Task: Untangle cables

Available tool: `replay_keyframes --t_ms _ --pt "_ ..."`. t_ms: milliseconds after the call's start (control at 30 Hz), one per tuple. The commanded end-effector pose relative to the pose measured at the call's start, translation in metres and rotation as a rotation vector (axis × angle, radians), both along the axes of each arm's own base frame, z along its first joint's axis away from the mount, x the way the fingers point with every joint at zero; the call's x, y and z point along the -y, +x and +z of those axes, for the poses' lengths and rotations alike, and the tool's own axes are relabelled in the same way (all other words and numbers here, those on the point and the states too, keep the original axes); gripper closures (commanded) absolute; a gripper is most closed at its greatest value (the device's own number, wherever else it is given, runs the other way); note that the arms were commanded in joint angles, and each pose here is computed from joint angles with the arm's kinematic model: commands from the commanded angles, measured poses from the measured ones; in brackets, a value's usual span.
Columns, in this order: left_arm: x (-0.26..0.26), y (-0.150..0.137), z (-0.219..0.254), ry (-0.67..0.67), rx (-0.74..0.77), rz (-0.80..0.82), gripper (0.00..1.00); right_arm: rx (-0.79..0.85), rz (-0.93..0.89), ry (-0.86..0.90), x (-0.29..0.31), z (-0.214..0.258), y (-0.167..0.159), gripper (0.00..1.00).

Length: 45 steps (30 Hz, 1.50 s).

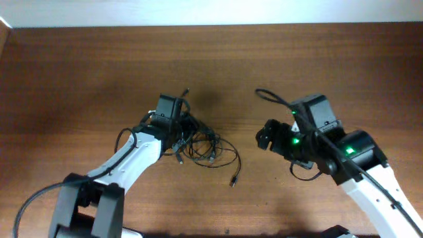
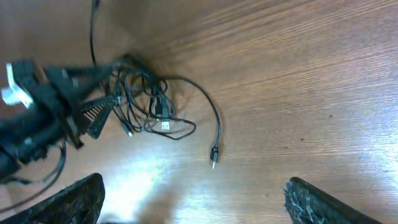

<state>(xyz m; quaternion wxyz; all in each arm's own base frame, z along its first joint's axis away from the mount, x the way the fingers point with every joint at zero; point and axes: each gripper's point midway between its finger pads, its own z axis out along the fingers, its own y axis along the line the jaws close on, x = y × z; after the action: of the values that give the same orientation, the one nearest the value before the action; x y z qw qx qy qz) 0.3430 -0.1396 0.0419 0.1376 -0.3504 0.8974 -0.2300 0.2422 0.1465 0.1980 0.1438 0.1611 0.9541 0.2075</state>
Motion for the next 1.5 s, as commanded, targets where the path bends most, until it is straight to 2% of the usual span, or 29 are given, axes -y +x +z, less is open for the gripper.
replay_keyframes --t_ms 0,100,167,233,267,300,333,367,400,467,500,533,567,600,667,700,733,867,1000,1100,1167,1233,1300,1400,1467 --pt "-0.011 0.031 0.021 -0.013 0.122 0.041 0.01 -0.011 0.044 -0.009 -0.006 -0.004 -0.003 0.07" --pt "-0.039 0.044 0.061 0.003 0.233 0.081 0.01 -0.016 0.043 -0.013 -0.005 -0.005 -0.004 0.07" --pt "-0.048 0.026 0.063 0.024 0.179 0.095 0.01 -0.012 0.038 -0.021 -0.004 -0.005 -0.003 0.07" --pt "-0.027 -0.002 0.054 -0.01 0.079 0.02 0.02 -0.005 0.029 -0.038 -0.001 -0.006 -0.001 0.07" --pt "-0.014 -0.008 0.051 -0.021 0.063 -0.022 0.25 -0.001 0.027 -0.043 -0.001 -0.007 0.002 0.07" --pt "-0.004 -0.01 0.047 -0.004 0.058 -0.038 0.45 -0.002 0.026 -0.052 0.0 -0.009 0.003 0.12" --pt "-0.001 -0.012 0.04 0.027 0.045 -0.016 0.58 -0.006 0.026 -0.063 0.0 -0.011 0.005 0.18" --pt "-0.003 -0.012 0.03 0.061 0.022 0.035 0.63 -0.014 0.043 -0.075 0.0 -0.015 0.005 0.22" --pt "-0.004 -0.013 0.019 0.061 -0.019 0.09 0.59 -0.024 0.051 -0.084 0.0 -0.018 0.005 0.22" --pt "0.0 -0.015 -0.005 0.039 -0.096 0.137 0.62 -0.038 0.066 -0.097 0.0 -0.024 0.006 0.27" --pt "0.003 -0.016 -0.018 0.031 -0.129 0.132 0.56 -0.026 0.105 -0.107 -0.002 -0.025 0.008 0.28" --pt "0.007 -0.016 -0.028 0.019 -0.151 0.122 0.34 -0.018 0.149 -0.115 -0.005 -0.028 0.009 0.28" --pt "0.012 -0.015 -0.038 0.004 -0.169 0.112 0.3 0.006 0.245 -0.112 -0.012 -0.03 0.012 0.33" --pt "0.016 -0.012 -0.059 -0.004 -0.192 0.105 0.75 0.051 0.383 -0.124 -0.022 -0.035 0.019 0.4" --pt "0.017 -0.012 -0.073 -0.001 -0.209 0.104 0.96 0.056 0.482 -0.122 -0.031 -0.045 0.022 0.42" --pt "0.017 -0.013 -0.077 0.002 -0.219 0.104 1.0 0.046 0.53 -0.096 -0.038 -0.05 0.021 0.44" --pt "0.017 -0.014 -0.08 0.005 -0.227 0.103 1.0 0.039 0.611 -0.031 -0.052 -0.055 0.018 0.48" --pt "0.017 -0.014 -0.08 0.003 -0.225 0.103 1.0 0.032 0.729 0.085 -0.079 -0.071 0.021 0.55" --pt "0.017 -0.015 -0.08 0.005 -0.228 0.103 1.0 0.205 0.88 0.057 -0.095 -0.084 0.051 0.5" --pt "0.016 -0.015 -0.08 0.007 -0.226 0.097 1.0 0.285 0.918 0.03 -0.105 -0.105 0.077 0.49" --pt "0.014 -0.019 -0.082 0.012 -0.249 0.104 1.0 0.289 0.97 0.013 -0.107 -0.121 0.08 0.49" --pt "0.012 -0.026 -0.081 -0.05 -0.314 0.135 1.0 0.257 0.983 0.046 -0.109 -0.13 0.075 0.5" --pt "0.008 -0.023 -0.077 -0.139 -0.344 0.15 1.0 0.308 1.098 0.146 -0.123 -0.126 0.064 0.5" --pt "0.003 -0.02 -0.074 -0.177 -0.352 0.161 1.0 0.324 1.102 0.149 -0.126 -0.132 0.068 0.5" --pt "0.006 -0.021 -0.073 -0.19 -0.357 0.154 1.0 0.34 1.103 0.149 -0.128 -0.133 0.072 0.55"
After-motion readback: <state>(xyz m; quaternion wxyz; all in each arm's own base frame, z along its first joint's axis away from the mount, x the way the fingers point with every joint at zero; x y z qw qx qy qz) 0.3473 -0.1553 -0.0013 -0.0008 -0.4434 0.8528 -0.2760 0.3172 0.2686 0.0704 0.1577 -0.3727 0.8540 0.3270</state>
